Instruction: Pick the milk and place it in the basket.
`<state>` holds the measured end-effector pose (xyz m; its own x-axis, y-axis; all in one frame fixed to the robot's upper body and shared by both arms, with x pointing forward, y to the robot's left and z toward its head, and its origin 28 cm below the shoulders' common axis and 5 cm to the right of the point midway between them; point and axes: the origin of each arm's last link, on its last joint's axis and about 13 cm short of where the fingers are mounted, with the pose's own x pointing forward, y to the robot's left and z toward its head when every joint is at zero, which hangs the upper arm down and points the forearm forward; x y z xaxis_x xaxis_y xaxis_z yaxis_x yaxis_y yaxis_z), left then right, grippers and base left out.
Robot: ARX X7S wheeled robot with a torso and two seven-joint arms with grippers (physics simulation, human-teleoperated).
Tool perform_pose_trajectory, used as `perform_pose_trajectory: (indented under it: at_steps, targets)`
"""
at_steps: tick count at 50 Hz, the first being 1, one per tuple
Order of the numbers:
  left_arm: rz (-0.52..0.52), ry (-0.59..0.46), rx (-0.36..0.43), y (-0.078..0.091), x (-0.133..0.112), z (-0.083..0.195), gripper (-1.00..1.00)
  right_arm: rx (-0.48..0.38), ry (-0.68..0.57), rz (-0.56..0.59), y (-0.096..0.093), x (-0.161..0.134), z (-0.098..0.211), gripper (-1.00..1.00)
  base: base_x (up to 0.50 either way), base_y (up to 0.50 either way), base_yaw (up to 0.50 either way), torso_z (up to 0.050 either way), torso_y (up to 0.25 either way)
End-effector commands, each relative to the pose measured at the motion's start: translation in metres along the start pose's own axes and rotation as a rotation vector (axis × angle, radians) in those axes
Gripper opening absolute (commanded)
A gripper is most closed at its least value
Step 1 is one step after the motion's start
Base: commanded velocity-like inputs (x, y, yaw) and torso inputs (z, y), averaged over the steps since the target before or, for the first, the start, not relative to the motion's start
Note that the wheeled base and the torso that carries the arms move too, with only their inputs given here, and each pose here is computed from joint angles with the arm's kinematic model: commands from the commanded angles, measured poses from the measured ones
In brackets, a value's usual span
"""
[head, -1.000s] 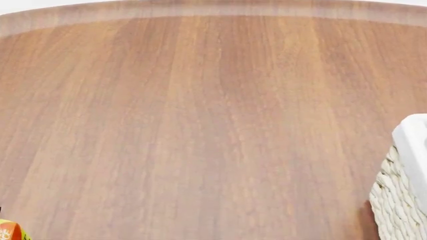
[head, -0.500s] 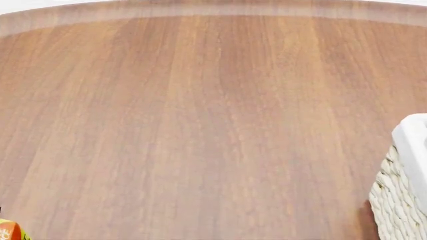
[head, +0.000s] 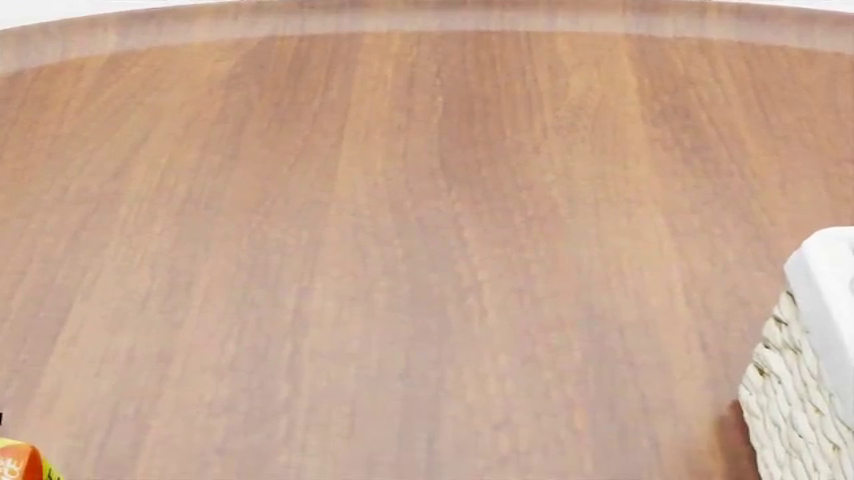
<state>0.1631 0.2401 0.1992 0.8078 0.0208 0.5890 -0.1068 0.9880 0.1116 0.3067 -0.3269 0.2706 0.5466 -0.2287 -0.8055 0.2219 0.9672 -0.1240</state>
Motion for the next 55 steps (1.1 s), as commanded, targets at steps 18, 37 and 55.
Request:
perform_pose_trajectory:
  at_steps: [18,37,55]
  targets:
    - [0.05,-0.047,0.012,0.003,0.007,-0.005,1.0,-0.009,-0.007,0.041,0.003,0.001,0.003,1.0,0.0,0.0,0.0,0.0,0.0]
    - [0.052,-0.044,0.009,0.003,0.006,-0.006,1.0,-0.05,-0.115,0.009,-0.006,-0.039,0.041,1.0,0.0,0.0,0.0,0.0,0.0]
    - [0.051,-0.045,0.01,0.003,0.006,-0.005,1.0,-0.123,-0.273,-0.01,0.001,-0.103,0.081,1.0,0.0,0.0,0.0,0.0,0.0]
